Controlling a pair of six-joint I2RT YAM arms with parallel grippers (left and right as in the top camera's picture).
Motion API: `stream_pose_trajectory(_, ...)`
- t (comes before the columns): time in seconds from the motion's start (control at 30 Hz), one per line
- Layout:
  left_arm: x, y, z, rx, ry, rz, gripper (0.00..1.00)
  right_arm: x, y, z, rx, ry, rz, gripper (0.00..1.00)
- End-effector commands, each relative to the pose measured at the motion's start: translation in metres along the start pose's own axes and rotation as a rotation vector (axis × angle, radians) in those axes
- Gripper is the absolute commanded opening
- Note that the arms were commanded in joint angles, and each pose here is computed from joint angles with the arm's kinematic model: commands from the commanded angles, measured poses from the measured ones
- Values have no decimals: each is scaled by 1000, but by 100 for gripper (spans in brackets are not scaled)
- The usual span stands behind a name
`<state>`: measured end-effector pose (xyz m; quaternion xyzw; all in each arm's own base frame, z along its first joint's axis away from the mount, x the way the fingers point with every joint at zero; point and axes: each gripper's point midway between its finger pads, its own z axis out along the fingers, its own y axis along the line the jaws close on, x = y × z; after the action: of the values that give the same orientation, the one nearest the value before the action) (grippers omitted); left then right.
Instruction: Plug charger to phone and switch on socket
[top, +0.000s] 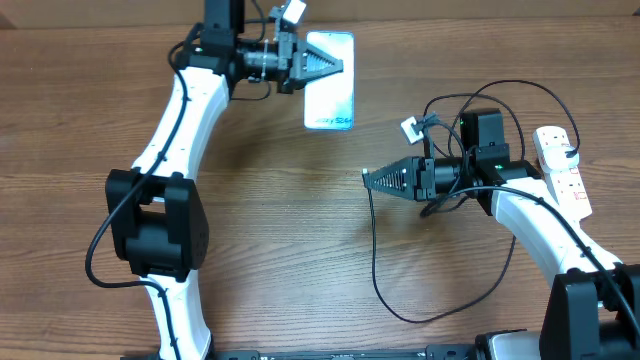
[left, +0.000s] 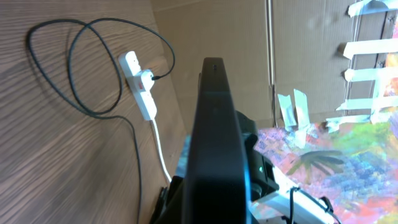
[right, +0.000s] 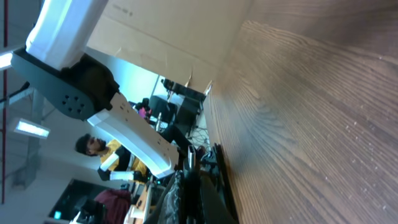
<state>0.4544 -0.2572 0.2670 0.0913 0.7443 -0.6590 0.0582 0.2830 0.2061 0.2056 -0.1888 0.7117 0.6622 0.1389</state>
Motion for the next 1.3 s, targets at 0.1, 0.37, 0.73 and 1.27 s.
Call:
stream_pose_trajectory(0.1, 3, -29, 20, 24, 24, -63, 4, -19, 18, -1, -29, -11, 71, 4)
stream_pose_trajectory(0.37, 5, -29, 26, 19, 29, -75, 4, -26, 21, -2, -32, -18, 53, 4)
stream_pose_trajectory(0.73, 9, -29, 41, 6, 39, -41, 4, -39, 26, -2, -29, -35, 28, 4)
stream_pose_trajectory(1.27, 16, -32, 53, 8, 60, -18, 4, -44, 22, -3, 3, -64, 19, 4)
